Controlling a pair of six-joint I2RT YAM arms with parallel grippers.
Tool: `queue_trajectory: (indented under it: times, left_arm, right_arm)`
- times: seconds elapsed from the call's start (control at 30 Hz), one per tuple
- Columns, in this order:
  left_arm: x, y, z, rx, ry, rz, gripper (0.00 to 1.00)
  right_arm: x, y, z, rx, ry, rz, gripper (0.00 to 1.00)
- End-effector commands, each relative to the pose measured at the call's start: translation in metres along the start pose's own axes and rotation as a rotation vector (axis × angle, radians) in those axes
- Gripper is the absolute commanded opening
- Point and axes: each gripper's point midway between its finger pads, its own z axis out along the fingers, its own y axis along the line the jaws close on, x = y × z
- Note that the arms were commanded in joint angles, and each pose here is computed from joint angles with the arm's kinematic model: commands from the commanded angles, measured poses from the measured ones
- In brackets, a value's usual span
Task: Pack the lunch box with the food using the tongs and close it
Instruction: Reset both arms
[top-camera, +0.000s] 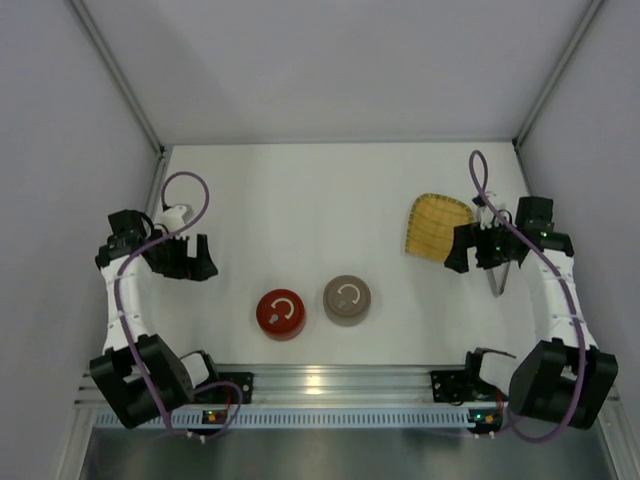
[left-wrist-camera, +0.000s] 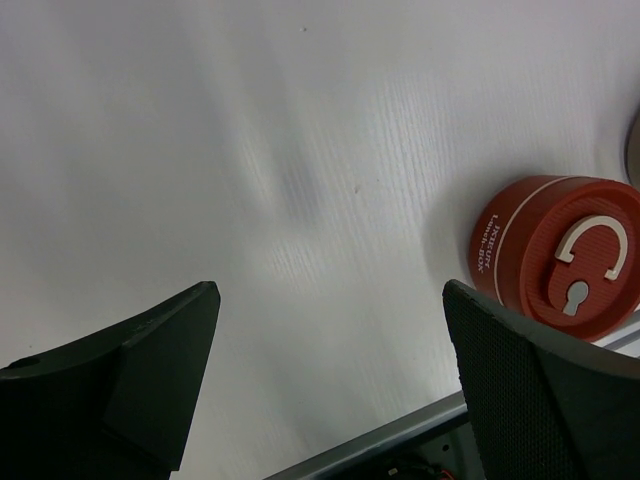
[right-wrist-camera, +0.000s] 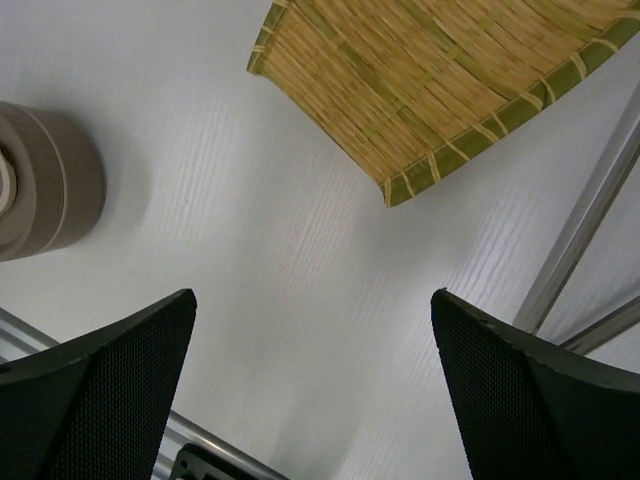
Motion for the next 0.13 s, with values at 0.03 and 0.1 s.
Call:
queue_trajectory:
  times: [0.03,0.1]
  left_arm:
    - [-0.0170,-0.0042,-0.0119,-0.035,-0.118,0.090,0.98]
    - [-0.0175,-0.0083,-0.0192,-0.054,-0.145,0.112,0.98]
  right_arm:
    - [-0.0109,-0.0054,-0.0064,0.001,-0.048,-0.034,0.99]
    - [-0.0136,-0.0070,-0.0119,0.022,-0.055,-0.044,0.99]
